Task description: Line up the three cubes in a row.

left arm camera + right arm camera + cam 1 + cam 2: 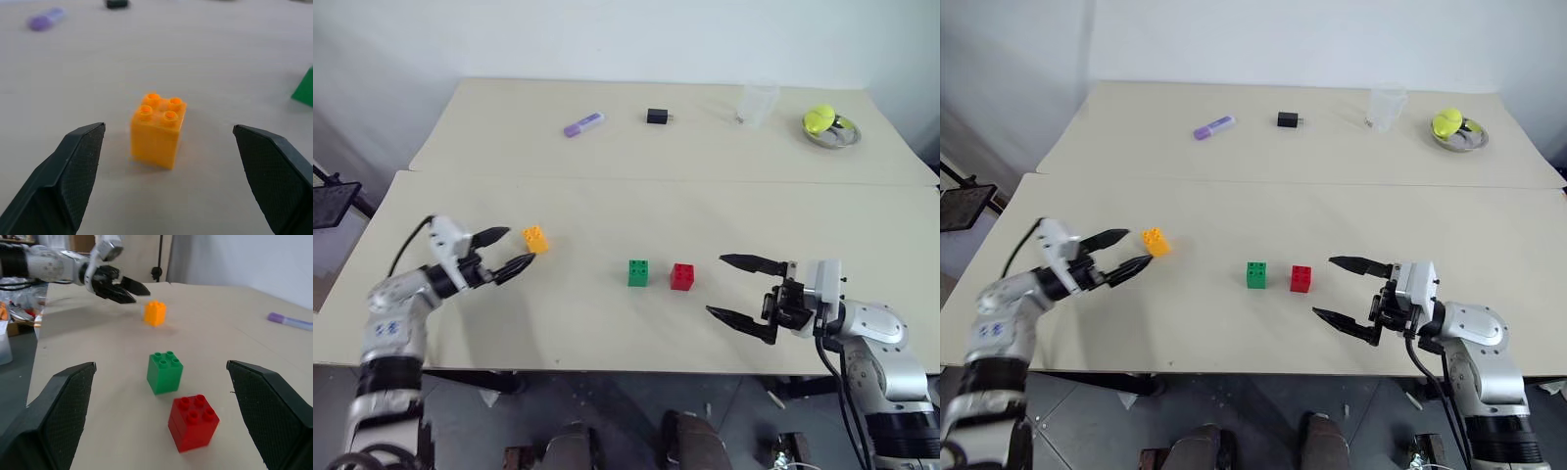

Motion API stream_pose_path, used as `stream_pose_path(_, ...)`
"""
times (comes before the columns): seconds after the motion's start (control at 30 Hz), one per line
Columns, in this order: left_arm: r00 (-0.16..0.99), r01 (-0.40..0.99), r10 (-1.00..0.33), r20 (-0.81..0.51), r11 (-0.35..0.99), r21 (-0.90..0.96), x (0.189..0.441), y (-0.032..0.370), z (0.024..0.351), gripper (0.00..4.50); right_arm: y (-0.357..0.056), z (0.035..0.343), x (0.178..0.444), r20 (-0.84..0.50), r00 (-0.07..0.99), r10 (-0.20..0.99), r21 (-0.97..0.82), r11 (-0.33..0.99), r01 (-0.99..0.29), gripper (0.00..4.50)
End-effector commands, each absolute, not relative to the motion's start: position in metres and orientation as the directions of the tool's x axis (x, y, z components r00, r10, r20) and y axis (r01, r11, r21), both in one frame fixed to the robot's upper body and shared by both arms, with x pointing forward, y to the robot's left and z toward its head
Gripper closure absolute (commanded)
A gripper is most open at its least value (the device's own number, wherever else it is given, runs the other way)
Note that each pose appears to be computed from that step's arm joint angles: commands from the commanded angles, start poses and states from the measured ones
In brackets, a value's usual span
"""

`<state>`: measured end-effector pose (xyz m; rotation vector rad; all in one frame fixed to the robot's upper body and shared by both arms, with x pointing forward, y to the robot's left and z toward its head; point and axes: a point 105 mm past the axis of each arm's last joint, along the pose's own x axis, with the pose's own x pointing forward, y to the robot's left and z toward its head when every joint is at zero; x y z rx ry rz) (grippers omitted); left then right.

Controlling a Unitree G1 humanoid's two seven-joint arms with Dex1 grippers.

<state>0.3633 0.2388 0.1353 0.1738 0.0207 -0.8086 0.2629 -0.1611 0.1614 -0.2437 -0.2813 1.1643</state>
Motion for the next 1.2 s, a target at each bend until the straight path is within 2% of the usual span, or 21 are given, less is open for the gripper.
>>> stream_pose_path(0.03, 0.673, 0.738, -0.727, -0.136, 0.646, 0.196, 0.375, 0.241, 0.137, 0.03, -0.163, 0.173, 0.257, 0.116, 0.383, 0.916, -0.393, 0.397, -0.829, 0.00)
stream_pose_path(0.13, 0.639, 0.767, -0.754, -0.154, 0.609, 0.200, 0.381, 0.237, 0.142, 0.61, -0.163, 0.175, 0.254, 0.129, 0.408, 0.904, -0.401, 0.424, -0.812, 0.00)
stream_pose_path(0.37, 0.541, 0.839, -0.804, -0.245, 0.494, 0.229, 0.374, 0.237, 0.142, 2.83, -0.166, 0.171, 0.246, 0.127, 0.449, 0.885, -0.394, 0.460, -0.796, 0.00)
stream_pose_path(0.4, 0.525, 0.848, -0.815, -0.245, 0.477, 0.232, 0.374, 0.234, 0.144, 3.03, -0.166, 0.171, 0.246, 0.126, 0.451, 0.883, -0.393, 0.462, -0.795, 0.00)
stream_pose_path(0.5, 0.483, 0.870, -0.842, -0.239, 0.433, 0.235, 0.374, 0.226, 0.148, 3.02, -0.166, 0.171, 0.246, 0.125, 0.455, 0.881, -0.393, 0.466, -0.793, 0.00)
stream_pose_path(0.63, 0.240, 0.955, -0.919, -0.313, 0.165, 0.246, 0.368, 0.178, 0.146, 3.02, -0.168, 0.170, 0.249, 0.116, 0.457, 0.882, -0.390, 0.463, -0.796, 0.00)
stream_pose_path(0.7, 0.162, 0.969, -0.919, -0.360, 0.078, 0.235, 0.363, 0.168, 0.139, 3.02, -0.168, 0.170, 0.250, 0.114, 0.457, 0.882, -0.388, 0.463, -0.797, 0.00)
stream_pose_path(0.87, 0.103, 0.975, -0.911, -0.398, 0.013, 0.223, 0.361, 0.157, 0.131, 3.02, -0.170, 0.170, 0.252, 0.107, 0.458, 0.883, -0.392, 0.461, -0.797, 0.00)
stream_pose_path(1.07, 0.093, 0.976, -0.902, -0.421, -0.002, 0.219, 0.362, 0.156, 0.129, 3.02, -0.171, 0.169, 0.253, 0.104, 0.460, 0.882, -0.393, 0.462, -0.795, 0.00)
stream_pose_path(1.1, 0.098, 0.980, -0.902, -0.420, 0.013, 0.199, 0.362, 0.158, 0.130, 2.67, -0.171, 0.169, 0.253, 0.102, 0.460, 0.882, -0.391, 0.461, -0.797, 0.00)
stream_pose_path(1.2, 0.187, 0.954, -0.908, -0.376, 0.076, 0.289, 0.367, 0.172, 0.145, 1.75, -0.173, 0.169, 0.249, 0.075, 0.434, 0.898, -0.369, 0.429, -0.824, 0.00)
